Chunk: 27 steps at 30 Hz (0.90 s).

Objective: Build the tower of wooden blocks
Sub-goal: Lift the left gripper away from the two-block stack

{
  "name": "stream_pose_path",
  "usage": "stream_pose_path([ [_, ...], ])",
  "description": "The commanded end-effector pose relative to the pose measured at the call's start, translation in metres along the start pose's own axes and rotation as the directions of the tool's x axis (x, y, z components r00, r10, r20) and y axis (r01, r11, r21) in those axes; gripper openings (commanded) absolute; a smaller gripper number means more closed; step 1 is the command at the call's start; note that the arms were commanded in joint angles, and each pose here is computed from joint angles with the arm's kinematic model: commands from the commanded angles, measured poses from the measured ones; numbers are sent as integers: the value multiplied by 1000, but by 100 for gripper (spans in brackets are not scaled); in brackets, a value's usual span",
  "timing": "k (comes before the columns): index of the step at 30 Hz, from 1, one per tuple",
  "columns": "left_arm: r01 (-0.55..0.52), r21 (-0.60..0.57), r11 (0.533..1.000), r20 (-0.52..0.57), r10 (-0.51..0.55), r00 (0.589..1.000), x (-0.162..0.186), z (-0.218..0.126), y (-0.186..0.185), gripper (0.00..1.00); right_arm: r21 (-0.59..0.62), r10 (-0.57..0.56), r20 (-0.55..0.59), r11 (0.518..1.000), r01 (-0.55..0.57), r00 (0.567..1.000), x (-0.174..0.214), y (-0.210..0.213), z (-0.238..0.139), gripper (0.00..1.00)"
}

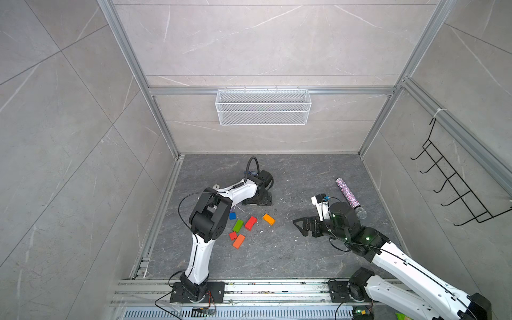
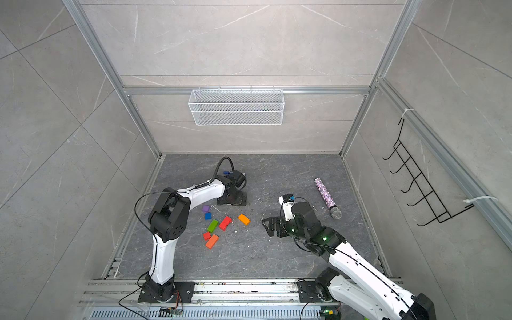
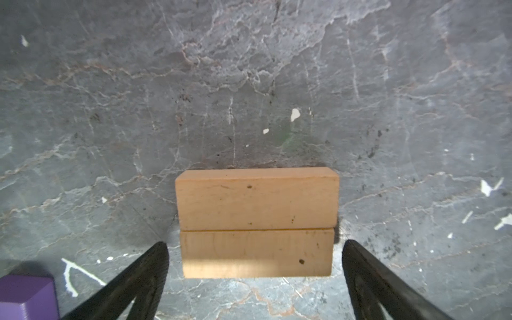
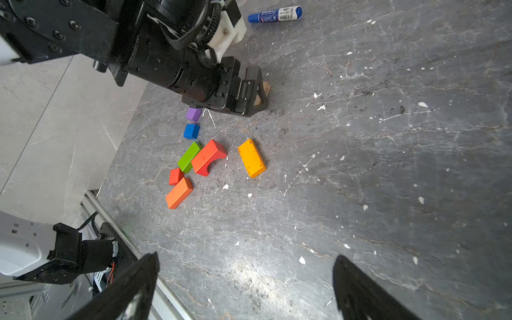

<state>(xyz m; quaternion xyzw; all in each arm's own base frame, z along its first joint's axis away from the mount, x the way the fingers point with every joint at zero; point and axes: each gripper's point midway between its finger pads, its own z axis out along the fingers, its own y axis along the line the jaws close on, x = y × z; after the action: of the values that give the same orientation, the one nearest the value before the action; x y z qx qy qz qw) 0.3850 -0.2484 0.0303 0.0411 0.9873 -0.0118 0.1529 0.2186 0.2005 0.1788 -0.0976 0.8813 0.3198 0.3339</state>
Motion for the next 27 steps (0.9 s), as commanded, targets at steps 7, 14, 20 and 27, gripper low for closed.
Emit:
stream_pose_path([
  [7, -49, 14, 999, 55, 48, 997, -6, -38, 2, 100, -29, 10, 25, 1000, -9, 1000, -7, 9, -5, 99],
  [14, -115, 6, 993, 74, 114, 991, -6, -62, 10, 100, -28, -18, 25, 999, 19, 1000, -9, 12, -10, 99],
  [20, -135, -29, 990, 73, 137, 988, -10, -84, 39, 100, -52, -48, 24, 997, 50, 999, -10, 17, -11, 99],
  [27, -124, 2, 992, 84, 124, 989, -19, -100, 77, 100, -93, -47, 26, 995, 49, 999, -12, 24, -9, 99],
])
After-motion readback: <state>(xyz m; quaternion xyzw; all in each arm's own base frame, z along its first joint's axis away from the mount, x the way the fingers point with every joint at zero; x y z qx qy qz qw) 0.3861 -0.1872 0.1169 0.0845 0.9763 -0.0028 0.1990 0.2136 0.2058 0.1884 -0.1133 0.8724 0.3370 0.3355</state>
